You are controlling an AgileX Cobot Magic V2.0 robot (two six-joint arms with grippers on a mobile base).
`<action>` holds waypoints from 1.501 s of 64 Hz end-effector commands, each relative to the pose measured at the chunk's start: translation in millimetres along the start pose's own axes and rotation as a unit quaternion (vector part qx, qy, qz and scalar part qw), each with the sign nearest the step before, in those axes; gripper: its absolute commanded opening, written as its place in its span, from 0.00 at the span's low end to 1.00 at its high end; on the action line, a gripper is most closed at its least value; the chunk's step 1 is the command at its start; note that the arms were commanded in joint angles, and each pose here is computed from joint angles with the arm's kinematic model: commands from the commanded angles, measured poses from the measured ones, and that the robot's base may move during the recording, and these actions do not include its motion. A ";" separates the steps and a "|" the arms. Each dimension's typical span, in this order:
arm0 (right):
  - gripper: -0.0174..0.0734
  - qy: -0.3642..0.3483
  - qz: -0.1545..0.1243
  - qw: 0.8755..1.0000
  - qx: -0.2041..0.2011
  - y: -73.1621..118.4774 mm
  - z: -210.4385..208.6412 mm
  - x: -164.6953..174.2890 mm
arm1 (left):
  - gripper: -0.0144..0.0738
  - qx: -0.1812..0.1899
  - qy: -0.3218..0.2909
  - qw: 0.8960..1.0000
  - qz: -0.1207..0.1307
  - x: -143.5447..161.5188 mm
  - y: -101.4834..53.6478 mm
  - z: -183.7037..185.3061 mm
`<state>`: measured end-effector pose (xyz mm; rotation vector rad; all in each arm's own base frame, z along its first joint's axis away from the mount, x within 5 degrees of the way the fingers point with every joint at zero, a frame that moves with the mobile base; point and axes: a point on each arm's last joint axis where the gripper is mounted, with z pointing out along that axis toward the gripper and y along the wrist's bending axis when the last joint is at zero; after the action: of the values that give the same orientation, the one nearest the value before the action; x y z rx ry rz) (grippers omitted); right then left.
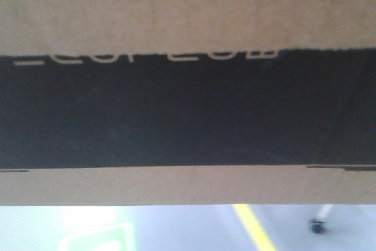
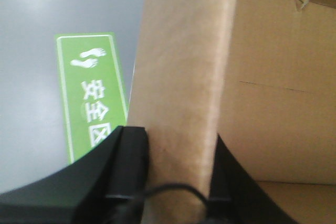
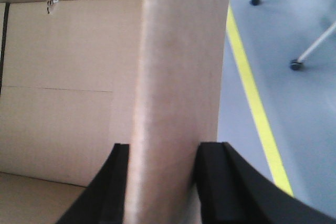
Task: Grab box from left shelf to table start
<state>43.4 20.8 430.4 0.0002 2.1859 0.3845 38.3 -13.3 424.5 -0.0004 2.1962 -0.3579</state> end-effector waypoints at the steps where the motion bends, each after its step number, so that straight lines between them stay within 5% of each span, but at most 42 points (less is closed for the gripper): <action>1: 0.22 -0.002 -0.007 1.000 0.019 -1.8 -5.0 -2.5 | 0.15 0.027 0.022 0.999 -0.027 2.9 -5.6 -11.3; 96: 0.22 -0.002 -0.007 1.000 0.019 -1.8 -5.0 -2.5 | 0.15 0.027 0.022 0.999 -0.027 2.9 -5.6 -11.3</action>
<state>43.4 20.6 430.4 0.0006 2.1859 0.3824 38.3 -13.5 424.5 0.0000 2.1965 -0.3605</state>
